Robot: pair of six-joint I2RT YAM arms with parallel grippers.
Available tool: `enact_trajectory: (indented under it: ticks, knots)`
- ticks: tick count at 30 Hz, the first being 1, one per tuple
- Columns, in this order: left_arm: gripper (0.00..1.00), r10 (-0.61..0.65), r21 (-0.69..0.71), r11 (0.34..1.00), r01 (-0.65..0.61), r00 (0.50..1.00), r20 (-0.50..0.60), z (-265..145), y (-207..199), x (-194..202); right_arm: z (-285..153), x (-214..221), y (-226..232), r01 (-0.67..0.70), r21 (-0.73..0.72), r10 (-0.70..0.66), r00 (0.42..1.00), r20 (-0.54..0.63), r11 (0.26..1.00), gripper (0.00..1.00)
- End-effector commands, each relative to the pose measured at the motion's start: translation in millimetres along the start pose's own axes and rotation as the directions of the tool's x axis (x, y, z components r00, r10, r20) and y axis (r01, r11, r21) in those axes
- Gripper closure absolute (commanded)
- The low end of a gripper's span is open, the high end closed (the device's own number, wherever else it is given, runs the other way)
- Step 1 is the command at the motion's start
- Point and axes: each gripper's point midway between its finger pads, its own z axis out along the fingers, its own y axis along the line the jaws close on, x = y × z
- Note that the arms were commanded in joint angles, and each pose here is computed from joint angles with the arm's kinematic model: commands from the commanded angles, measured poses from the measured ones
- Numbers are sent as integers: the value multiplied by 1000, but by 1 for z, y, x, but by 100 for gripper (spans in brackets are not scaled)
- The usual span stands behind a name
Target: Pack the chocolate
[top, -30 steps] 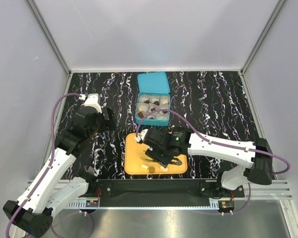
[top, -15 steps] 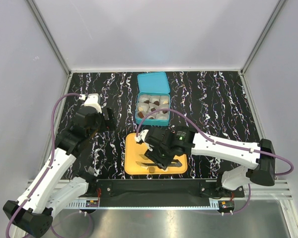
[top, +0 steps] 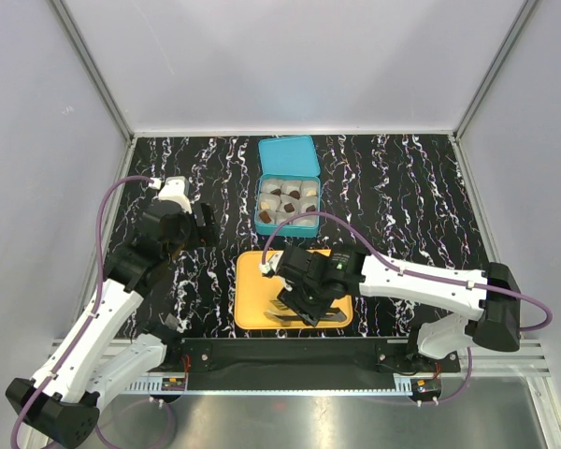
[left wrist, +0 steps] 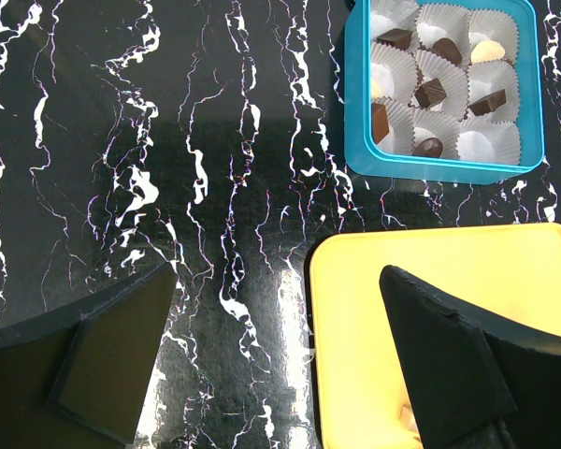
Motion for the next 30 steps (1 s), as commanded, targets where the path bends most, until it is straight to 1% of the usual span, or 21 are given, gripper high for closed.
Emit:
enact_trajectory:
  ticks: [1, 6, 11, 14, 17, 19, 20, 23, 25, 26, 27, 30]
  knots:
    - [1, -25, 22, 999, 23, 995, 95, -7, -5, -28, -5, -10, 7, -3, -23, 5, 999, 51, 1000, 53]
    - [1, -25, 23, 999, 23, 995, 93, -7, -5, -28, -13, -25, 4, 5, 7, -5, 996, 93, 1000, 57]
    - [1, -27, 25, 999, 24, 994, 102, -9, -6, -30, -27, -50, 1, -17, 41, 9, 983, 185, 999, 69]
    - [1, -26, 27, 999, 24, 995, 99, -9, -6, -29, -39, -62, -9, -47, 87, 25, 972, 236, 995, 73]
    - [1, -27, 31, 999, 24, 995, 100, -9, -7, -29, -54, -79, -31, -117, 156, 66, 952, 300, 981, 73]
    - [1, -27, 33, 999, 24, 995, 100, -9, -7, -29, -65, -90, -46, -170, 163, 106, 934, 343, 972, 73]
    - [1, -27, 31, 999, 24, 995, 101, -9, -6, -29, -69, -93, -63, -212, 173, 141, 926, 350, 962, 73]
    - [1, -27, 31, 999, 24, 995, 101, -10, -6, -29, -78, -101, -85, -255, 191, 170, 911, 376, 948, 73]
    - [1, -28, 31, 999, 25, 994, 104, -10, -6, -29, -85, -105, -108, -309, 230, 200, 894, 400, 923, 73]
    - [1, -27, 30, 999, 24, 994, 102, -10, -6, -28, -82, -105, -116, -322, 246, 211, 896, 390, 914, 73]
    - [1, -28, 32, 999, 25, 994, 104, -10, -6, -29, -85, -106, -131, -359, 264, 237, 885, 401, 895, 73]
    - [1, -28, 34, 999, 25, 994, 103, -10, -7, -29, -85, -112, -152, -410, 278, 277, 867, 415, 868, 73]
